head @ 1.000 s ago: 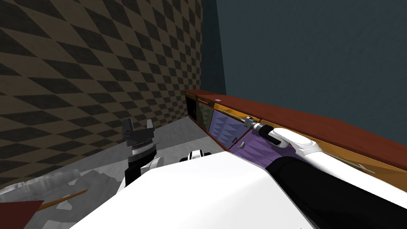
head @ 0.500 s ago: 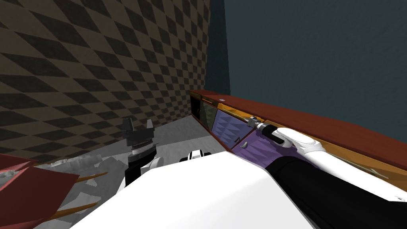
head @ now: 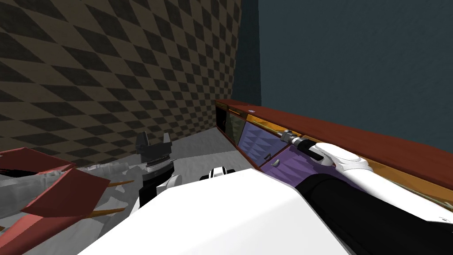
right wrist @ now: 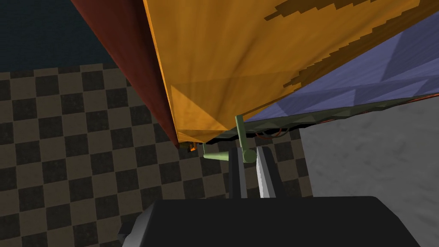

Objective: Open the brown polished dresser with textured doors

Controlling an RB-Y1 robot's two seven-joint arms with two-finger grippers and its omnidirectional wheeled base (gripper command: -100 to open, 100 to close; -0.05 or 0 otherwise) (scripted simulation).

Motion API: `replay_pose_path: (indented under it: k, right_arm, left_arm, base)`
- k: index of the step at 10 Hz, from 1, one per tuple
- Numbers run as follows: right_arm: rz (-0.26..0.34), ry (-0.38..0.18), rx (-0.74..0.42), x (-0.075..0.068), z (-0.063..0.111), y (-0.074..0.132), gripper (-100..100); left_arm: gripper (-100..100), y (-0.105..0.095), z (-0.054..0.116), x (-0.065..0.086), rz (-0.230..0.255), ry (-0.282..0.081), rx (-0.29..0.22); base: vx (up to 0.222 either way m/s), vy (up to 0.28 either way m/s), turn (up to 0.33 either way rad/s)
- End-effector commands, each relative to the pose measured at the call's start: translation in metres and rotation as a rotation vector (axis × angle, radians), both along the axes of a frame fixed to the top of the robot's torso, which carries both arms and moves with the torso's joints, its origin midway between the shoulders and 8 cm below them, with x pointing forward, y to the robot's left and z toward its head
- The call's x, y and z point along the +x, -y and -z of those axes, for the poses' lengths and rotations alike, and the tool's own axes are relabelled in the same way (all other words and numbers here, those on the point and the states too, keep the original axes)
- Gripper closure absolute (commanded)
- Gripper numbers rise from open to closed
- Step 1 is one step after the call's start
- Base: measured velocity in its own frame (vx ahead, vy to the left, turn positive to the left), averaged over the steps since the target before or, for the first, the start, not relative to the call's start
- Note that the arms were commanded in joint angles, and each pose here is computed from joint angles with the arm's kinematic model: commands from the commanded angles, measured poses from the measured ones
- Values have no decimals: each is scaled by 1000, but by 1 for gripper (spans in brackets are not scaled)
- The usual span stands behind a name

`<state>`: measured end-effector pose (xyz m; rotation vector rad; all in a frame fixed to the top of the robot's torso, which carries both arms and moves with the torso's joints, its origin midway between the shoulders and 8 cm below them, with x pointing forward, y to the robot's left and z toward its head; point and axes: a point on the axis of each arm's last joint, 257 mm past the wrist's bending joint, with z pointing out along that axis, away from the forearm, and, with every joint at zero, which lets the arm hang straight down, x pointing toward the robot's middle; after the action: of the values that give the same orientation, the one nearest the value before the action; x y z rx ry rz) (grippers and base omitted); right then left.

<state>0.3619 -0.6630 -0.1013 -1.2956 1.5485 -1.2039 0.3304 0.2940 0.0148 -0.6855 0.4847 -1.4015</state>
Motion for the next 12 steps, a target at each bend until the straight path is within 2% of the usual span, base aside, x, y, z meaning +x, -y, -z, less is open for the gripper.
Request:
replay_pose_path:
  k: [1,2,3,5,7,8,11,12]
  right_arm:
    - [65,-30,7,-18,14,31,100]
    - [68,-31,7,-18,14,32,100]
    - [36,14,15,-8,-5,30,100]
    - [83,-2,19,-21,2,51,100]
    - [143,-18,21,-38,9,75,100]
    - [109,28,34,-29,-9,72,100]
    - [215,0,42,-61,6,113,100]
    - [190,49,57,-54,-11,113,100]
  left_arm:
    - [0,0,0,0,0,0,0]
    - [0,0,0,0,0,0,0]
    - [0,0,0,0,-1,0,0]
    - [0,0,0,0,0,0,0]
    - [0,0,0,0,0,0,0]
    - [0,0,0,0,-1,0,0]
    - [0,0,0,0,0,0,0]
    - [0,0,0,0,0,0,0]
  base:
    - [-29,41,33]
    - [21,7,-19]
    - [-88,93,273]
    - [-134,98,199]
    - [2,23,25]
    - [-81,122,296]
    - [-84,83,141]
    - [-105,122,320]
